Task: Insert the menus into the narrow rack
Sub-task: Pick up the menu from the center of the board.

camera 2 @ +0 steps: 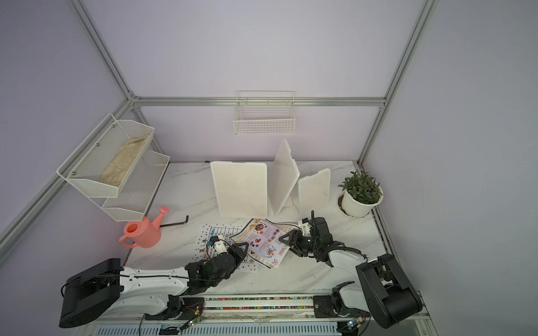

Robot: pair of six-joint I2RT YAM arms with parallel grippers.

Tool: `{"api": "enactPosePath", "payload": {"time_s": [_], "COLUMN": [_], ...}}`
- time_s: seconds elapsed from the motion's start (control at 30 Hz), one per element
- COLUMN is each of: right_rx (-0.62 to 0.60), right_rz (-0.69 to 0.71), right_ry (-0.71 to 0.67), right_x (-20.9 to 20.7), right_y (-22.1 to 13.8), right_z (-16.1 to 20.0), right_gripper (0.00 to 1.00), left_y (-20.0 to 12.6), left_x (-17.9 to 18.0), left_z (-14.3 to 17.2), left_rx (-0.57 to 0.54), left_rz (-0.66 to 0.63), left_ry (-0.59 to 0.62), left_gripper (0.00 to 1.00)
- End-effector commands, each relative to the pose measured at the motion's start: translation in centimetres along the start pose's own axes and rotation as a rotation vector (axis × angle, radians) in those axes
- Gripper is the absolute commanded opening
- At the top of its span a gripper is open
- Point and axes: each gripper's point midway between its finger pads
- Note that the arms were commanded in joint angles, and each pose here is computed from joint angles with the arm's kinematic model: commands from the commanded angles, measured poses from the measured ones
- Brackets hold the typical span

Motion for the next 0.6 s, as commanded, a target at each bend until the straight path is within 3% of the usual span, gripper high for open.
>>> {"api": "enactPosePath", "payload": {"time_s": [0.0,0.57], "right_rx": [-0.004,-0.003], "right_rz": [0.005,0.018], "right_ry": [-0.011,-0.014], "right_x": [0.5,0.3], "right_y": [0.1,0.2], "right_z": [-0.4,-0.4], "right_gripper": [0.62,0.62], "left_y": [0.1,-0.1], "left_x": [0.8,2.5], "left_z": [-0.5,-0.9], "left_rx": [-0.022,-0.035], "left_rz": [-0.007,-0.077], "left_ry": [0.011,0.033], "left_gripper": [0.36,0.10]}}
Point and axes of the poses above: each gripper's point midway between its finger pads, its own y axis out along the fingers, its own x axis along the line the jaws close on, z = x × y
